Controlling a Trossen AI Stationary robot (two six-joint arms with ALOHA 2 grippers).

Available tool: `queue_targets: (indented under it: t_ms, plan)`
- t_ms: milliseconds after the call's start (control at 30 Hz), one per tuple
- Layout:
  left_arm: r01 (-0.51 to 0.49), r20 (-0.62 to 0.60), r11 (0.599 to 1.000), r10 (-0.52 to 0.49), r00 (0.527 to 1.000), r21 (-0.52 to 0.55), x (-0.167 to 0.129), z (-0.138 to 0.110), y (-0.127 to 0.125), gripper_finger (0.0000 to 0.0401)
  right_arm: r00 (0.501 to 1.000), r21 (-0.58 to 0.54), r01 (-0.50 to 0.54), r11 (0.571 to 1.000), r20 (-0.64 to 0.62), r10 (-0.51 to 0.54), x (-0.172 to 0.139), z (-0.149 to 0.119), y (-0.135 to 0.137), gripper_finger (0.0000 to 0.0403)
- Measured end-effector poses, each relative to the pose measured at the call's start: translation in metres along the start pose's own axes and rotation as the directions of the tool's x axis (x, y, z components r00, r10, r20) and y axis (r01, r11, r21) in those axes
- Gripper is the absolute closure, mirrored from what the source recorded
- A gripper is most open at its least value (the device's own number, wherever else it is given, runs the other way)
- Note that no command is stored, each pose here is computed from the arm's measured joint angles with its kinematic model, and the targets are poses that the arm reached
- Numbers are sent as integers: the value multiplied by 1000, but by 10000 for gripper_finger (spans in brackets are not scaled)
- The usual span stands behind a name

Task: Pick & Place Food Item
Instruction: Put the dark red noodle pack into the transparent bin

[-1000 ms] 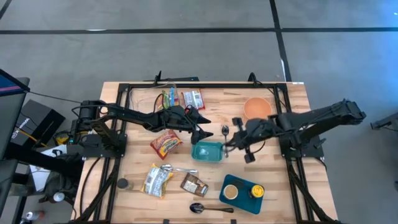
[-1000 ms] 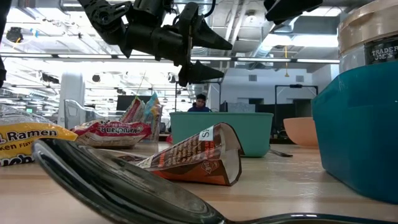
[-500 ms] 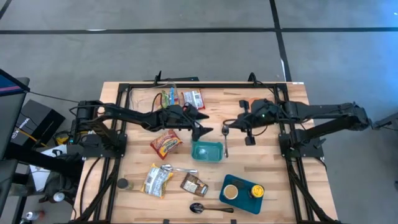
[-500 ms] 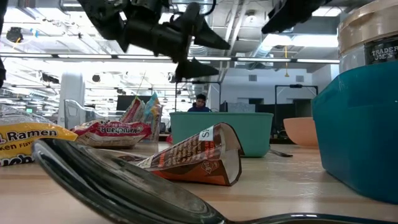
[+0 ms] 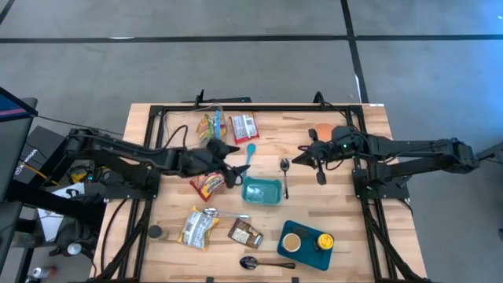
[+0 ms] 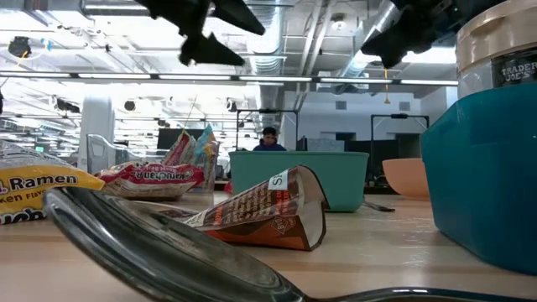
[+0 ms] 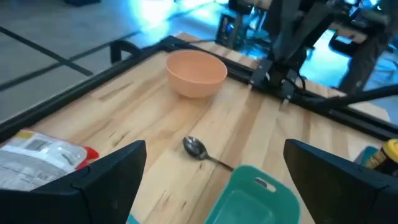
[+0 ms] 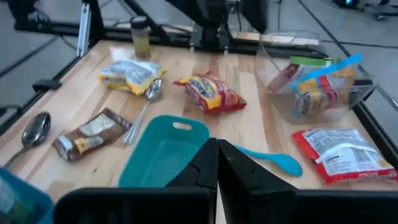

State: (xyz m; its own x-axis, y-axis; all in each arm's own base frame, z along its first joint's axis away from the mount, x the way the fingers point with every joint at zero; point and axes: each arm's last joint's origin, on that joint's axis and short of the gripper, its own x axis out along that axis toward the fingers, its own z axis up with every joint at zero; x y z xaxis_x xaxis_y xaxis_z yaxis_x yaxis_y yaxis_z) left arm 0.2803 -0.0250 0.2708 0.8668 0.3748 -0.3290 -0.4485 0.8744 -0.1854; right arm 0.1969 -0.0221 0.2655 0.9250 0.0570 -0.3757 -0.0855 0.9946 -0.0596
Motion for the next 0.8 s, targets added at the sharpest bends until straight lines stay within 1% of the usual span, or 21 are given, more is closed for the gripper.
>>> queue_targets:
  t_ms: [67,167,267,433,467,533,600,667,733,800]
  plan:
    - [-47,-5,999,47,999,-1,-10,-5,-5,27,1000,20,6,1000,-8,-6,0,-3,-1,403]
    - [-85,3,996,85,996,-21,-21,-11,-15,27,1000,65,10,998,-18,-8,0,-5,-1,403]
    - [-83,4,995,84,996,-58,-29,-16,-23,27,1000,102,9,995,-14,-8,0,-5,-1,403]
    - [-69,-56,993,64,996,-98,-37,-28,-30,27,1000,131,26,991,-16,-24,0,-5,-1,403]
    - [-47,-77,994,39,996,-97,-39,-30,-32,27,999,130,34,991,-18,-32,0,-5,-1,403]
    - [43,-130,994,-56,990,-105,-41,-32,-37,27,999,127,37,991,-18,-35,0,-5,-1,403]
    - [144,-186,981,-167,968,-129,-44,-33,-41,27,999,127,36,991,-19,-34,1,-5,0,403]
    - [219,-236,964,-251,939,-151,-46,-34,-44,27,999,127,35,991,-19,-33,1,-5,0,403]
    - [239,-268,954,-282,921,-183,-47,-36,-45,27,999,127,35,991,-19,-33,1,-5,0,403]
    - [206,-293,952,-268,918,-227,-47,-38,-43,27,999,127,35,991,-18,-33,1,-5,0,403]
